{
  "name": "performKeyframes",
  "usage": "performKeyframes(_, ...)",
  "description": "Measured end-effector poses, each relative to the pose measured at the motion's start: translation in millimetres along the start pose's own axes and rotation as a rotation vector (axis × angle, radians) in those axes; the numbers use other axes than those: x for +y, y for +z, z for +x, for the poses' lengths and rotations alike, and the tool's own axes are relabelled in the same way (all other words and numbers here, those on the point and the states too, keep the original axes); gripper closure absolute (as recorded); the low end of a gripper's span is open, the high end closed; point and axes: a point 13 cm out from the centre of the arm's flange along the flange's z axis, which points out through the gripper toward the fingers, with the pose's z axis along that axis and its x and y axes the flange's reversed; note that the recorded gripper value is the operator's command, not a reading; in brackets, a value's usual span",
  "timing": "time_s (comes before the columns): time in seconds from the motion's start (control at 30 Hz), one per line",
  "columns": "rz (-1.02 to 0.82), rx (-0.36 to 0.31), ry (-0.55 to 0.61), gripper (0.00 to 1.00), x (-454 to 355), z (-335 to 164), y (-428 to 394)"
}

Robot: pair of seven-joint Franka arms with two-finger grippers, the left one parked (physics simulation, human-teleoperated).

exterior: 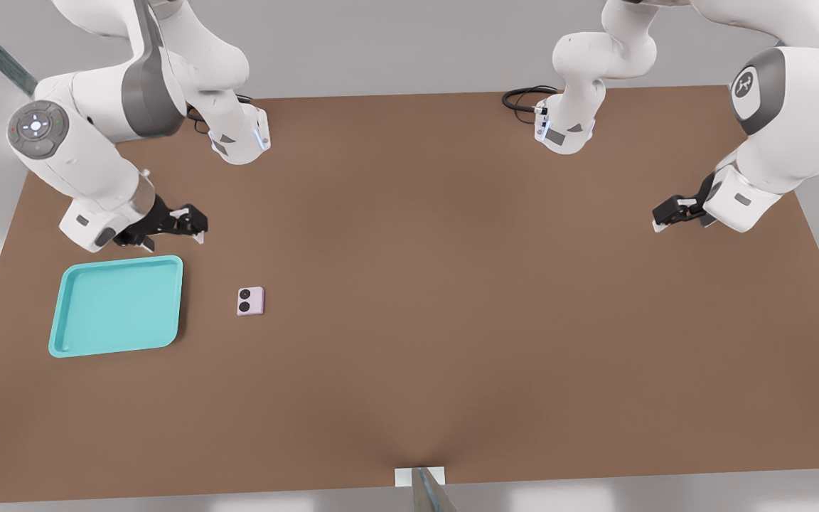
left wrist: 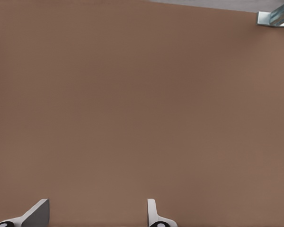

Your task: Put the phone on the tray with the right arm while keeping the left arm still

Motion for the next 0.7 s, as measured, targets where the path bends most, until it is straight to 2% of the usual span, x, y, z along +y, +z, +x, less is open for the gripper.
performKeyframes(0.17,-0.006,0.024,-0.015,0.00,17,-14,31)
performKeyframes(0.3,-0.022,0.112,0.101,0.00,-52,-41,129)
performKeyframes(0.43,-0.013,0.204,0.080,0.00,-32,-5,234)
performKeyframes(0.7,-0.031,0.182,0.124,0.00,-10,14,344)
